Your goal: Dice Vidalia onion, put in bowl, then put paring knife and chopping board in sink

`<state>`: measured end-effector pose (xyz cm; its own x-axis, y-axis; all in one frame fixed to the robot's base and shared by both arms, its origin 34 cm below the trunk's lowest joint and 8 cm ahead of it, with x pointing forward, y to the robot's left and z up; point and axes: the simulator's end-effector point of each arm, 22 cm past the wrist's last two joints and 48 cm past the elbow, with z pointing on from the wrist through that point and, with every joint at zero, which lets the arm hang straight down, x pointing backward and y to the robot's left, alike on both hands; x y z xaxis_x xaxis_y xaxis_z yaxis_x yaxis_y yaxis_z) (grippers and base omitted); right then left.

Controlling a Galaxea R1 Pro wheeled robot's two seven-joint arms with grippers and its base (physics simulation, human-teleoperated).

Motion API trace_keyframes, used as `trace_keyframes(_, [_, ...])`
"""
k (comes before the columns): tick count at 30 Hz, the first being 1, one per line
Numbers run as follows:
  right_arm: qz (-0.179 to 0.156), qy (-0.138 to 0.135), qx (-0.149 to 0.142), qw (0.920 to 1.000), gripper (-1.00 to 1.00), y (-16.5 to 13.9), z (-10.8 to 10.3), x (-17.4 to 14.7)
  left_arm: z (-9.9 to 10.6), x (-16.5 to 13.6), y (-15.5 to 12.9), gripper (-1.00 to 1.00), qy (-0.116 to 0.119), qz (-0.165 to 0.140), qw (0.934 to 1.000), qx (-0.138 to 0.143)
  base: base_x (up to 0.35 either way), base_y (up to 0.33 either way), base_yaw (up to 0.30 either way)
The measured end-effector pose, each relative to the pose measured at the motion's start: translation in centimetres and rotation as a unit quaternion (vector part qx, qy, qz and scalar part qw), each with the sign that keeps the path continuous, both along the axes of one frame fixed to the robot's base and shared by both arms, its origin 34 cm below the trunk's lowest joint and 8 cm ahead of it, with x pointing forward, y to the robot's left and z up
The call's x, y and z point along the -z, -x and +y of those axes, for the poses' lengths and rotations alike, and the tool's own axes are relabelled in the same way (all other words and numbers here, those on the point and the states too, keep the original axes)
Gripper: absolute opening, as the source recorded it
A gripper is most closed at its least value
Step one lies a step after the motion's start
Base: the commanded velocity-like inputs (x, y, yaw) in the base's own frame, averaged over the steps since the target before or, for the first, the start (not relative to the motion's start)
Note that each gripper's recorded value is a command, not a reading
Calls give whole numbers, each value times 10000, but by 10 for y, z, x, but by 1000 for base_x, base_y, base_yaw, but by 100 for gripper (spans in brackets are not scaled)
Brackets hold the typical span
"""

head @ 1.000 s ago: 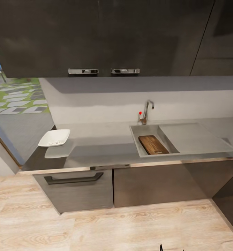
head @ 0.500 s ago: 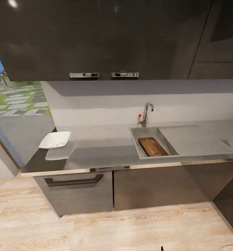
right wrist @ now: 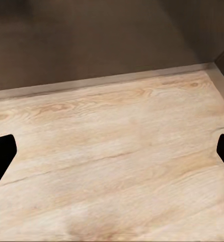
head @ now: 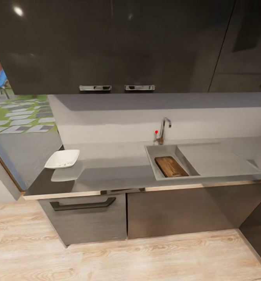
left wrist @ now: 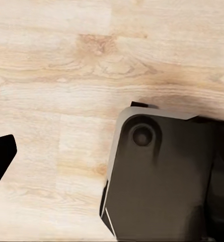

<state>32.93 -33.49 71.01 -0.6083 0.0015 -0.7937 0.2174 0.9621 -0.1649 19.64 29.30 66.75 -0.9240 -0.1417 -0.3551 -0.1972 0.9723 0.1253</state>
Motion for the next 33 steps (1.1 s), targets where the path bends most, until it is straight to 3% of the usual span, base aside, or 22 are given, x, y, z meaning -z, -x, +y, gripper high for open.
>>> trace_keyframes(3, [213,-110,120,9996,100,18,-5,10,-9,5,-5,100,51,60,10000,14,0,0,0])
trace_keyframes(6, [702,-205,53,9973,100,57,10,28,-12,8,-3,100,66,109,9999,22,0,0,0])
trace_keyframes(9, [912,-201,59,9956,100,74,15,34,-10,16,21,100,58,369,9993,38,0,0,0])
trace_keyframes(12, [1226,-208,162,9921,100,87,14,43,1,24,64,100,-10,823,9966,64,0,0,0])
trace_keyframes(16, [2166,-355,636,9735,100,128,8,65,17,29,118,100,-95,1398,9901,59,0,0,0])
trace_keyframes(18, [2351,-399,772,9681,100,137,6,69,17,29,146,100,-89,1687,9856,54,0,0,0])
trace_keyframes(20, [2429,-406,834,9656,100,141,6,70,17,29,167,100,-87,1899,9817,37,0,0,0])
trace_keyframes(33, [2298,-517,802,9685,100,129,14,69,17,24,212,100,-84,2362,9716,58,0,0,0])
